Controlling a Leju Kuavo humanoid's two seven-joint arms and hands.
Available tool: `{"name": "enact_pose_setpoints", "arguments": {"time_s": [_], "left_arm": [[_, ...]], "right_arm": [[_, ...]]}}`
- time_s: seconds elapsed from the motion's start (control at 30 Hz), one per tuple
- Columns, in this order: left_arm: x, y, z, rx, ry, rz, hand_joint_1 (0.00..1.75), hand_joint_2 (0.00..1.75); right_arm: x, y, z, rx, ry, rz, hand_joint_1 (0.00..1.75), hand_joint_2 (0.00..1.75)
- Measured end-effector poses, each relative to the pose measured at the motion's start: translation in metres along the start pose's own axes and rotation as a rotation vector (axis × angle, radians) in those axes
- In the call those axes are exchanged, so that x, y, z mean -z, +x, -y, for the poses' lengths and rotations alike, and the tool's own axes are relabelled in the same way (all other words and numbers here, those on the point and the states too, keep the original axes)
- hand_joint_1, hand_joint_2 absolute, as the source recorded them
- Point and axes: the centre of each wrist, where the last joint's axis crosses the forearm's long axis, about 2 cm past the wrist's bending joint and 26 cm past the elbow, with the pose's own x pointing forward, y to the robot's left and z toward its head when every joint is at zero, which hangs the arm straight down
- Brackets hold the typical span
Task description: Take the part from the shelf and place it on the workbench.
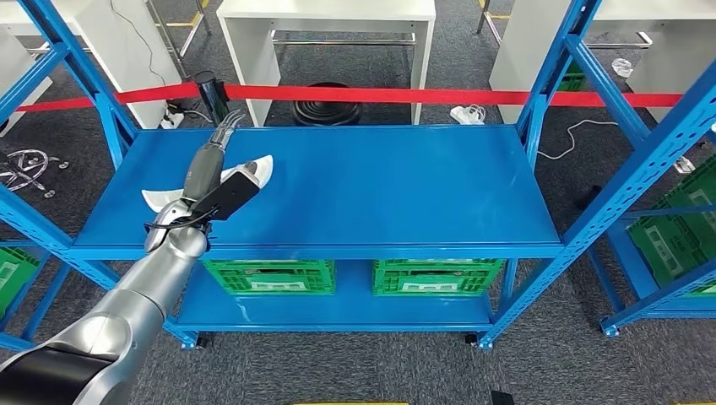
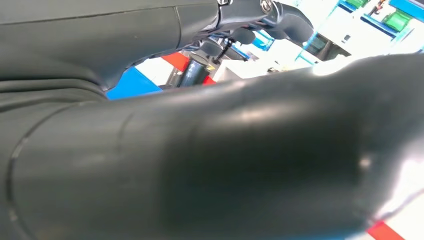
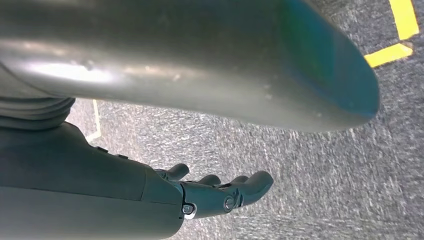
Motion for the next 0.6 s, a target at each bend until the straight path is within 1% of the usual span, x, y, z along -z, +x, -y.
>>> {"name": "enact_pose_setpoints", "arguments": {"time_s": [0.47,0.6], "left_arm": [[0.0056,0.0064,0.0013,0.001,-0.038,0.0,0.0,0.0],[0.0044,0.0055,0.0022,0.016,-0.053,0.022,0.0,0.0]], "right_arm": [[0.0,-0.0009,0.0003,0.005,-0.003,-0.006,0.0,0.0],[-0.0001,-0.0016,0.0003,-0.004,0.002,-0.013,0.0,0.0]]}}
